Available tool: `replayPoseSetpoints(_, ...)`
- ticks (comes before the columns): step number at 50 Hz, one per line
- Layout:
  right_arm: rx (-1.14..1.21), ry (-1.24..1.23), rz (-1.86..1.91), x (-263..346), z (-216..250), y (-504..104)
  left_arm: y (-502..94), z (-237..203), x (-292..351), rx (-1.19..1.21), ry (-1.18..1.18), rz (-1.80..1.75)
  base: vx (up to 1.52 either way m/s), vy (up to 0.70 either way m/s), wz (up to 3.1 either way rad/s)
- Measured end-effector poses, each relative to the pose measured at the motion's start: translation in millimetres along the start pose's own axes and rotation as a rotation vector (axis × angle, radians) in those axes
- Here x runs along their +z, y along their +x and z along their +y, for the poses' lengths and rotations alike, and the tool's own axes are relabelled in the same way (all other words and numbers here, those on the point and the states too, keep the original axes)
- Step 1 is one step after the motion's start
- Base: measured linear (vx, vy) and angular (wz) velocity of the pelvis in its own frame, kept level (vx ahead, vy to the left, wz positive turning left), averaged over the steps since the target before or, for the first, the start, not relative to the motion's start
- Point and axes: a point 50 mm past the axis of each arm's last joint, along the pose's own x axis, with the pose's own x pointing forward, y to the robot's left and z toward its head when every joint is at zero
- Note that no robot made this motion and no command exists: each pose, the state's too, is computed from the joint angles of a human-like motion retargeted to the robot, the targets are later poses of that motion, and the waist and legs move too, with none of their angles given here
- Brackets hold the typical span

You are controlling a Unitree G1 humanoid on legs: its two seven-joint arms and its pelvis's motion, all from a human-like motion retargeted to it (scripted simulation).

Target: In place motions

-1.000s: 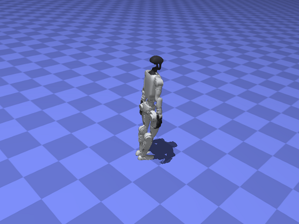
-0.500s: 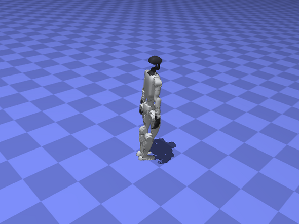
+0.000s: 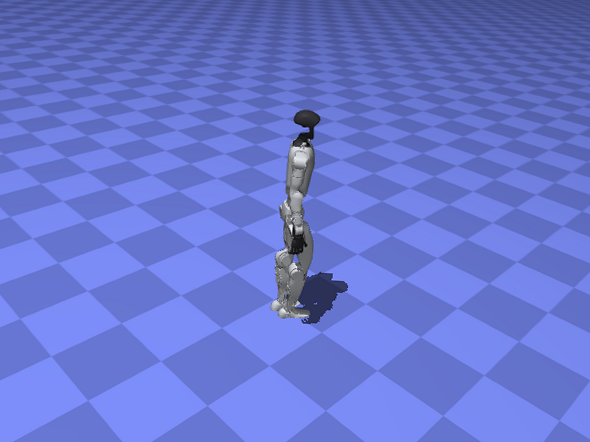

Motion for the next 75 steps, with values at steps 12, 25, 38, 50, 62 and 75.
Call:
replayPoseSetpoints(12, -0.057, 0.096, 0.050, -19.8, -12.6, -3.4, -13.3, 32.1, 54.2, 0.086, 0.067, -0.130, -0.36, 0.24, -2.14)
replayPoseSetpoints(25, -0.088, 0.257, 0.200, -55.8, -9.6, -8.6, -6.1, 23.3, 20.7, 0.064, -0.041, -0.050, -0.27, 0.25, -2.19)
replayPoseSetpoints(38, -0.021, 0.192, 0.181, -46.5, 10.3, -3.9, -1.5, -3.0, 25.9, 0.017, 0.016, -0.074, -0.22, 0.12, -0.91)
replayPoseSetpoints(50, 0.012, 0.101, 0.039, -3.0, 8.8, 1.4, -1.2, 7.9, 3.6, 0.045, -0.045, -0.011, -0.18, 0.09, -0.99)
replayPoseSetpoints(62, -0.037, 0.082, 0.019, 13.2, -11.0, -0.2, 1.8, -2.9, -4.4, 0.018, -0.135, -0.018, -0.13, 0.09, -1.58)
replayPoseSetpoints(75, -0.090, 0.104, 0.087, -2.9, -20.0, -2.7, 2.1, -10.6, 11.4, -0.007, -0.052, -0.073, -0.09, 0.08, -0.85)
